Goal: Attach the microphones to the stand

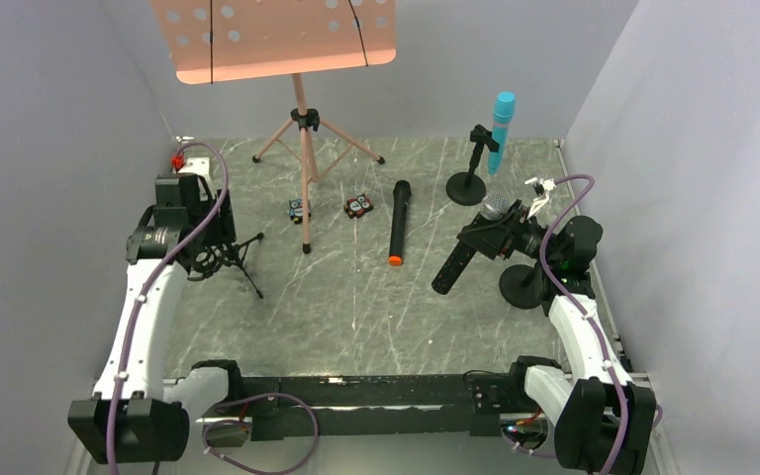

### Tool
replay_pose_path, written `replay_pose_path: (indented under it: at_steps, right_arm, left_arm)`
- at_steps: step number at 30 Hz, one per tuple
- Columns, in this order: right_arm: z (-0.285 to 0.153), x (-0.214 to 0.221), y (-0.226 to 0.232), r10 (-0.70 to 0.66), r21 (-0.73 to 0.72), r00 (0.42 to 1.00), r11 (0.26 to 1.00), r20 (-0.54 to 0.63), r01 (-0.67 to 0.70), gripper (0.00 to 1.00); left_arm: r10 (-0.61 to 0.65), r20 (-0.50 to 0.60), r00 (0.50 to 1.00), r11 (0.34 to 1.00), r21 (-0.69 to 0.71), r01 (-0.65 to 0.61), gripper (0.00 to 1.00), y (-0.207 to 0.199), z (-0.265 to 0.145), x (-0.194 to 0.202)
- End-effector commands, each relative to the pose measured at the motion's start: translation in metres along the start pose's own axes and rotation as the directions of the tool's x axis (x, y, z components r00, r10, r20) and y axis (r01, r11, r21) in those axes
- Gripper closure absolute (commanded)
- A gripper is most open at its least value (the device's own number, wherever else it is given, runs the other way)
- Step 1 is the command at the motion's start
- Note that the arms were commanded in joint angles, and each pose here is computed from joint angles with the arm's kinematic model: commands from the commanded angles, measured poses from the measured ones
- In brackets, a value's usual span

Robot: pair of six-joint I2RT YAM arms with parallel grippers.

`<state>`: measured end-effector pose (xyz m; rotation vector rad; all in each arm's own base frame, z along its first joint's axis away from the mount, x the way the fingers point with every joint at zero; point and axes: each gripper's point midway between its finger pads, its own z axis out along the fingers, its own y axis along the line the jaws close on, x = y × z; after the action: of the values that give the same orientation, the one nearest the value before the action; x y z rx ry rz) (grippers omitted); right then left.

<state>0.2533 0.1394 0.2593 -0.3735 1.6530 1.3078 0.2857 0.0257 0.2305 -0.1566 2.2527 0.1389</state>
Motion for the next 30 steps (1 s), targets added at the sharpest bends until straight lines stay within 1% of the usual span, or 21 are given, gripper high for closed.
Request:
replay_pose_path:
  at_steps: [1, 3, 8, 11, 14, 18, 21, 25, 30]
  right_arm:
    - [0.003, -0.02, 0.01, -0.085, -0.012, 0.996, 0.996, 0.027, 0.085, 0.93]
    - [0.002, -0.02, 0.009, -0.085, -0.011, 0.996, 0.996, 0.027, 0.085, 0.93]
    - [0.002, -0.021, 0.01, -0.086, -0.012, 0.996, 0.996, 0.026, 0.086, 0.93]
    - [0.002, -0.02, 0.01, -0.087, -0.014, 0.996, 0.996, 0.025, 0.087, 0.93]
    - [0.002, -0.021, 0.01, -0.087, -0.013, 0.996, 0.996, 0.026, 0.087, 0.93]
    - [0.002, -0.021, 0.011, -0.089, -0.014, 0.996, 0.996, 0.026, 0.089, 0.93]
    - [0.002, -0.021, 0.011, -0.09, -0.014, 0.996, 0.996, 0.027, 0.09, 0.93]
    - [0.002, -0.021, 0.011, -0.089, -0.015, 0.996, 0.996, 0.026, 0.089, 0.93]
    - [0.002, -0.021, 0.011, -0.089, -0.014, 0.996, 0.996, 0.026, 0.089, 0.93]
  left_arm:
    - [0.014, -0.006, 1.0, 1.0, -0.015, -0.014, 0.3, 0.007, 0.013, -0.009]
    - [0.013, -0.016, 1.0, 1.0, -0.002, -0.013, 0.33, 0.004, 0.016, -0.011]
    - [0.019, -0.045, 0.999, 1.0, 0.0, -0.019, 0.48, 0.003, 0.023, -0.009]
    - [0.022, -0.056, 0.998, 1.0, 0.0, -0.022, 0.5, 0.003, 0.025, -0.008]
    - [0.027, -0.074, 0.997, 1.0, 0.008, -0.027, 0.54, 0.002, 0.027, -0.007]
    - [0.028, -0.096, 0.995, 0.999, 0.019, -0.026, 0.63, 0.0, 0.028, -0.004]
    - [0.029, -0.093, 0.995, 0.999, 0.032, -0.026, 0.71, -0.002, 0.025, -0.004]
    - [0.024, -0.09, 0.996, 0.998, 0.06, -0.018, 0.86, -0.007, 0.021, -0.006]
    - [0.009, -0.072, 0.997, 0.991, 0.137, 0.001, 0.89, -0.021, 0.011, -0.011]
